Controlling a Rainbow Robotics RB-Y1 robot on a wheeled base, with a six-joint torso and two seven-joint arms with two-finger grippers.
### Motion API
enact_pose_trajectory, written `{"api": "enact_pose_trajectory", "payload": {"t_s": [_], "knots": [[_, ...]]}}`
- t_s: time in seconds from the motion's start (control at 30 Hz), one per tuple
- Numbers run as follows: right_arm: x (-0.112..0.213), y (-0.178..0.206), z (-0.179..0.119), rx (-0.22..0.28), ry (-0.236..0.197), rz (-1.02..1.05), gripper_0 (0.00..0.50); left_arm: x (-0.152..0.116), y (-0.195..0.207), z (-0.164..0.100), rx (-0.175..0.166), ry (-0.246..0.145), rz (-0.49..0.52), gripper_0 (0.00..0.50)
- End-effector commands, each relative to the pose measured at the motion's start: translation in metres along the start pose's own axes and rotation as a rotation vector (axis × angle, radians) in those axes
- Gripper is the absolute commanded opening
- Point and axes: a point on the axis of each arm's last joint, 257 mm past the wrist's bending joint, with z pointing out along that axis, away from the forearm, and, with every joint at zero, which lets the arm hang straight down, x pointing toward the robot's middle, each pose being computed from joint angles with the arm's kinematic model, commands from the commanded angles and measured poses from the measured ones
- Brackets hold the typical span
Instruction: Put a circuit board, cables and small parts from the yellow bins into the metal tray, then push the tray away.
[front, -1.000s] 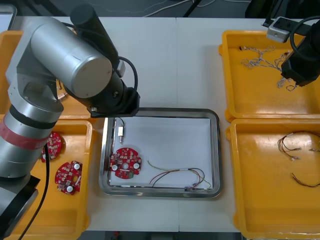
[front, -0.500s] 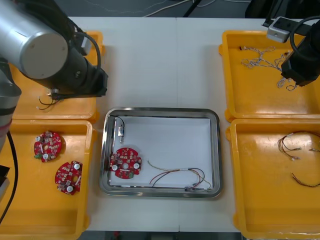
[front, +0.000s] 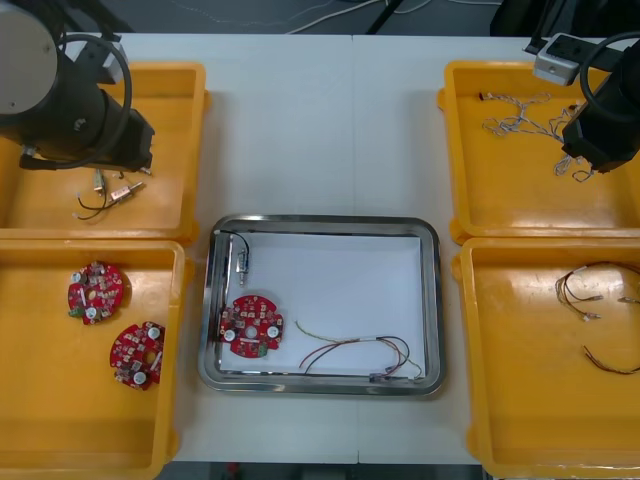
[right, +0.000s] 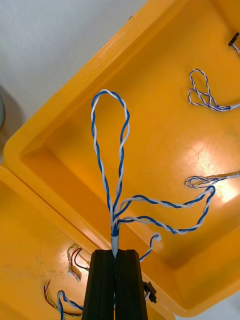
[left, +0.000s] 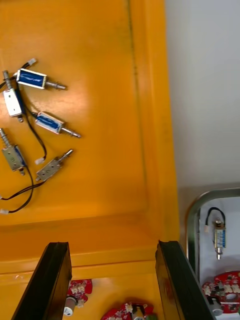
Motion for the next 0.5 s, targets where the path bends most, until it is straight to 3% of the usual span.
{"api": "enact_pose_trajectory", "payload": {"t_s": [0.03, 0.07, 0.13, 0.37, 0.5], "knots": [[0.004, -0.014, -0.016, 0.043, -0.016, 0.000, 0.000, -0.024, 0.048, -0.021, -0.068, -0.039, -0.029, 0.500], [0.007, -0.001, -0.002, -0.001, -0.002, -0.004, 0.000, -0.024, 0.055, -0.021, -0.069, -0.033, -0.047, 0.500], [0.004, 0.006, 0.002, -0.016, -0.003, -0.014, 0.000, -0.023, 0.066, -0.020, -0.069, -0.021, -0.072, 0.500], [-0.006, 0.024, 0.007, -0.033, 0.017, -0.104, 0.000, -0.017, 0.101, -0.016, -0.095, 0.023, -0.136, 0.500], [-0.019, 0.040, 0.009, -0.039, -0.004, -0.165, 0.000, -0.014, 0.115, -0.015, -0.107, 0.037, -0.164, 0.500]]}}
